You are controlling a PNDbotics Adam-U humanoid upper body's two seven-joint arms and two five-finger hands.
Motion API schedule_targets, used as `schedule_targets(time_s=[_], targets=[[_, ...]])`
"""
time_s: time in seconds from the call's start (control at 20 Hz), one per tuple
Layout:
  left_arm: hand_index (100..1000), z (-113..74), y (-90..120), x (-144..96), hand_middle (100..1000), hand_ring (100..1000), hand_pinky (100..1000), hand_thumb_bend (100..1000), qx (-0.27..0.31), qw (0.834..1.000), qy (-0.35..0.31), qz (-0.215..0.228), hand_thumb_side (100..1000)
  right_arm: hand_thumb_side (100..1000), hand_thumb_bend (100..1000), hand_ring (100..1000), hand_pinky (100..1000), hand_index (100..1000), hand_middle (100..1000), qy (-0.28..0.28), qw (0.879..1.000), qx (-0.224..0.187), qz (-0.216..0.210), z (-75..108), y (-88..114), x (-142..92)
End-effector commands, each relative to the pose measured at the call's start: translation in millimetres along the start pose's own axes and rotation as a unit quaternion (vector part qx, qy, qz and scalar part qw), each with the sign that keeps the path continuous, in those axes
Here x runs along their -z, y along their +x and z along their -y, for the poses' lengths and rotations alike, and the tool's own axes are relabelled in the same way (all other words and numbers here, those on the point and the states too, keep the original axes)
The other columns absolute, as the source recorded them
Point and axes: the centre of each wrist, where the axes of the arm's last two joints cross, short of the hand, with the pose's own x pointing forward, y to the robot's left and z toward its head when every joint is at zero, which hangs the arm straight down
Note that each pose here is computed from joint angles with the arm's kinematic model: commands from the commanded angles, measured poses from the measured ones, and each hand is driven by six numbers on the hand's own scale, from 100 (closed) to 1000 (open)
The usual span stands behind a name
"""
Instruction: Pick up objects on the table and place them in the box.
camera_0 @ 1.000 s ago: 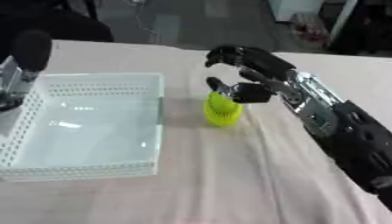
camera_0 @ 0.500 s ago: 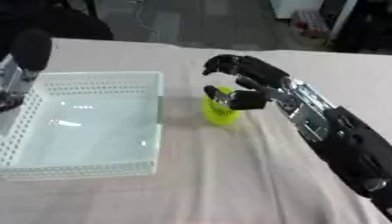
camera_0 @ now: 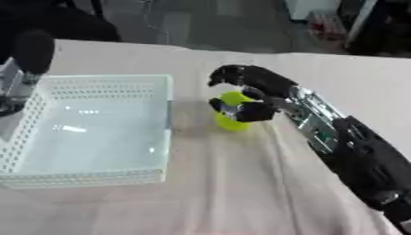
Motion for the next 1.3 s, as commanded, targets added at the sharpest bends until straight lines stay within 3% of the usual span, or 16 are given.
schedule_targets(time_s=[0.05, 0.5, 0.7, 1.05, 1.25, 1.3], targets=[[806, -3.4, 4.5, 6.6, 848, 683, 763, 303, 0.000, 1.000, 0.006, 0.014, 764, 1000, 239, 812, 768, 876, 875, 0.022, 1.000, -0.019, 0.006, 9.4, -3.1, -1.1], [806, -3.2, 4.4, 6.3, 848, 683, 762, 302, -0.001, 1.000, 0.005, 0.013, 763, 767, 386, 837, 795, 920, 907, 0.104, 0.993, -0.044, 0.024, 21.0, -5.8, -5.1], [807, -3.2, 4.5, 6.4, 848, 683, 763, 302, -0.001, 1.000, 0.004, 0.014, 763, 699, 387, 847, 805, 929, 908, 0.127, 0.990, -0.048, 0.025, 25.4, -8.4, -7.0], [807, -3.1, 4.6, 6.8, 849, 683, 763, 301, -0.001, 1.000, 0.004, 0.015, 762, 669, 387, 853, 810, 917, 905, 0.138, 0.988, -0.072, 0.015, 34.9, -12.2, -10.9], [807, -2.9, 4.9, 7.5, 849, 683, 763, 301, -0.002, 1.000, 0.004, 0.016, 761, 645, 379, 860, 765, 920, 913, 0.144, 0.987, -0.075, 0.010, 37.3, -15.1, -11.9], [807, -2.9, 5.0, 7.7, 849, 683, 763, 301, -0.002, 1.000, 0.004, 0.017, 760, 588, 371, 873, 731, 922, 919, 0.147, 0.986, -0.075, 0.009, 37.9, -15.8, -12.1]])
